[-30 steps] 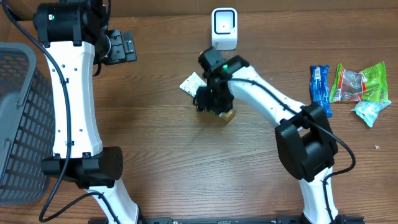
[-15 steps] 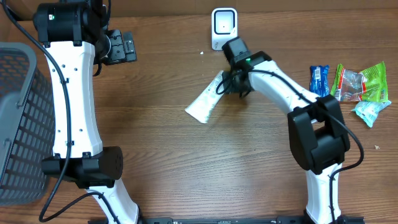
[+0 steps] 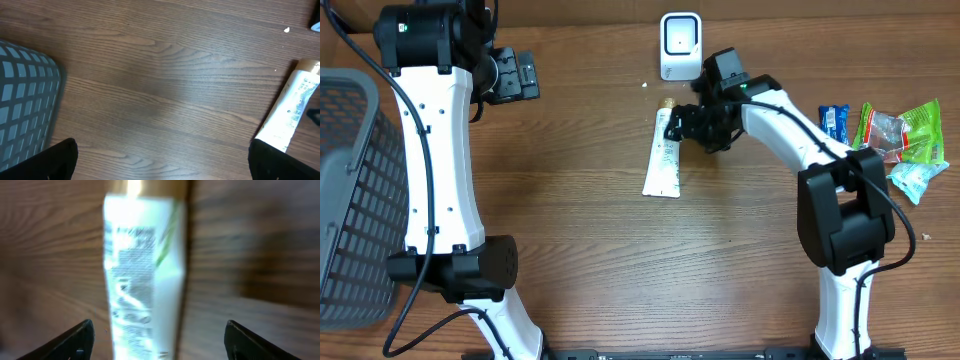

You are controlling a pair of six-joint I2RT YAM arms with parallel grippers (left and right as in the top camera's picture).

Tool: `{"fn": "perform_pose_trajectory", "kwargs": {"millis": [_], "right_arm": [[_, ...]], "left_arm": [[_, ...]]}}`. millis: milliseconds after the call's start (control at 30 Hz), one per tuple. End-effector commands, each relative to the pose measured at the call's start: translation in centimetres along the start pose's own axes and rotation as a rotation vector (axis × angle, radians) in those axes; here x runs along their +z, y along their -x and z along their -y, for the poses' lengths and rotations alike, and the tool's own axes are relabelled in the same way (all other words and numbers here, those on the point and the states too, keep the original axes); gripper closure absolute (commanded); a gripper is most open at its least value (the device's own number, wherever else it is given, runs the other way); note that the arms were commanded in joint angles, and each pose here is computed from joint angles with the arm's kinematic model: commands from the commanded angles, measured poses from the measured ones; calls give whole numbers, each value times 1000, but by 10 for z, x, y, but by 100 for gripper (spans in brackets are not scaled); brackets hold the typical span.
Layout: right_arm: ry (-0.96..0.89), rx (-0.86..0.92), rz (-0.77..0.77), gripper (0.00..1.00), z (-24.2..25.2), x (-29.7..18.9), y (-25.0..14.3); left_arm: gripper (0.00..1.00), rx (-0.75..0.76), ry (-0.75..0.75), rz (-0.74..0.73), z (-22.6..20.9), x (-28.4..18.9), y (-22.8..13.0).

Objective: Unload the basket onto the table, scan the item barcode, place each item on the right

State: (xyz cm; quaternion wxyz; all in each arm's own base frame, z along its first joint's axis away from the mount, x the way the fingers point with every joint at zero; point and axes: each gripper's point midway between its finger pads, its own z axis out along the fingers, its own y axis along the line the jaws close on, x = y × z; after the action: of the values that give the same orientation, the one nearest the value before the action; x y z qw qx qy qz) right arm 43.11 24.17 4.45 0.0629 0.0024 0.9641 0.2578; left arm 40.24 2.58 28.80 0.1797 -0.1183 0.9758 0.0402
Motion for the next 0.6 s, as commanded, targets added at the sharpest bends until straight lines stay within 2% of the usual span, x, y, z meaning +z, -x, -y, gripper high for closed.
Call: {"fn": "perform_pose_trajectory", "kwargs": {"millis": [0,100,267,500,567], "right_arm": [[47,98,-53,19,-11,8,-24],[44,150,-58,24,0,19,-32],[81,183,-35,47,0,26,-28],[84,307,-50,51,4,50,-28],[83,331,-51,63,8,52,-27]], "left_arm": [[0,12,-12,26,2,-7,3],[0,12,-12,26,2,-7,3],[0,12,-12,26,2,-7,3],[0,12,-12,26,2,-7,3],[0,12,-12,26,2,-7,3]]}}
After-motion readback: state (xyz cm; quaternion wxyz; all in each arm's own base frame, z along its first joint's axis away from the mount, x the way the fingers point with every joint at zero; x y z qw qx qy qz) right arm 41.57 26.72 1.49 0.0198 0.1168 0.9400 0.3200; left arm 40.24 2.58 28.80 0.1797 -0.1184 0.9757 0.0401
